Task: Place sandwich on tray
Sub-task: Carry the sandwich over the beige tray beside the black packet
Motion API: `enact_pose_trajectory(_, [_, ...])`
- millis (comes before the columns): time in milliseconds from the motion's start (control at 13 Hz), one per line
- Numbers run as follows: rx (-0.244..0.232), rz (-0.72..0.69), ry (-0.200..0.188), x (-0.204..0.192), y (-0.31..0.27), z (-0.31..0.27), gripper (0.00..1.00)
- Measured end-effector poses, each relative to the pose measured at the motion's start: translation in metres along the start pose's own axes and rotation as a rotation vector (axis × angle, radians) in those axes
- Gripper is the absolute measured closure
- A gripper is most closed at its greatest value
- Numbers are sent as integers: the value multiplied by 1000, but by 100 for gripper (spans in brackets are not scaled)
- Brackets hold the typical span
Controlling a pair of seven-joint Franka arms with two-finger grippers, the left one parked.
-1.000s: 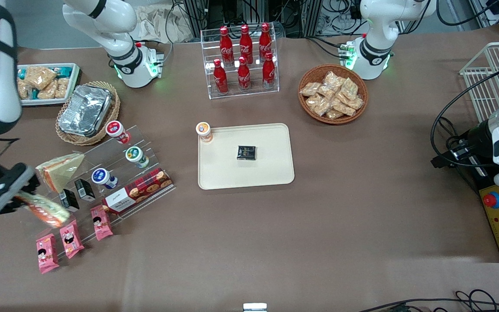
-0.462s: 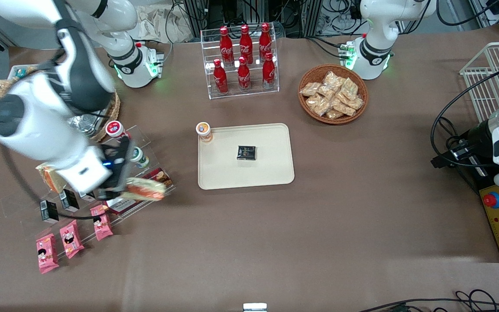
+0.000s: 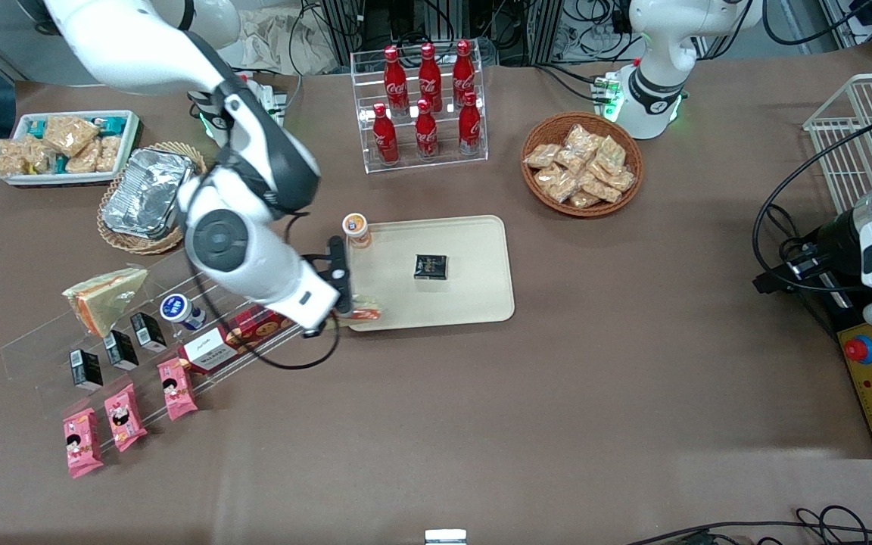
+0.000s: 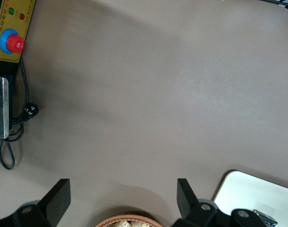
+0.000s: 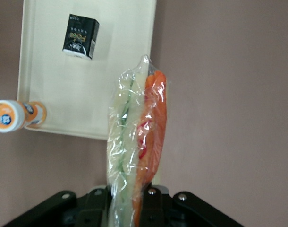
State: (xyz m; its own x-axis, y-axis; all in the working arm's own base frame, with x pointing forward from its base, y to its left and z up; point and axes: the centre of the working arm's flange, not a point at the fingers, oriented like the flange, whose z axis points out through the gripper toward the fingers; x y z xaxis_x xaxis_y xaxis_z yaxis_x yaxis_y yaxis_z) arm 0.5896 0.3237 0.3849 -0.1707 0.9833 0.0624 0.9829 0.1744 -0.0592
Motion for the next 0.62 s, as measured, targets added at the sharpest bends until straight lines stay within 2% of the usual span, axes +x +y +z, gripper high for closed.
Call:
enact_pose_trajectory(231, [-7, -84, -9, 46, -7, 36, 81])
enact_pose_trajectory(462, [-18, -195, -56, 92, -20, 76, 81])
enact_pose_trajectory(615, [-13, -236, -68, 113, -29, 97, 81])
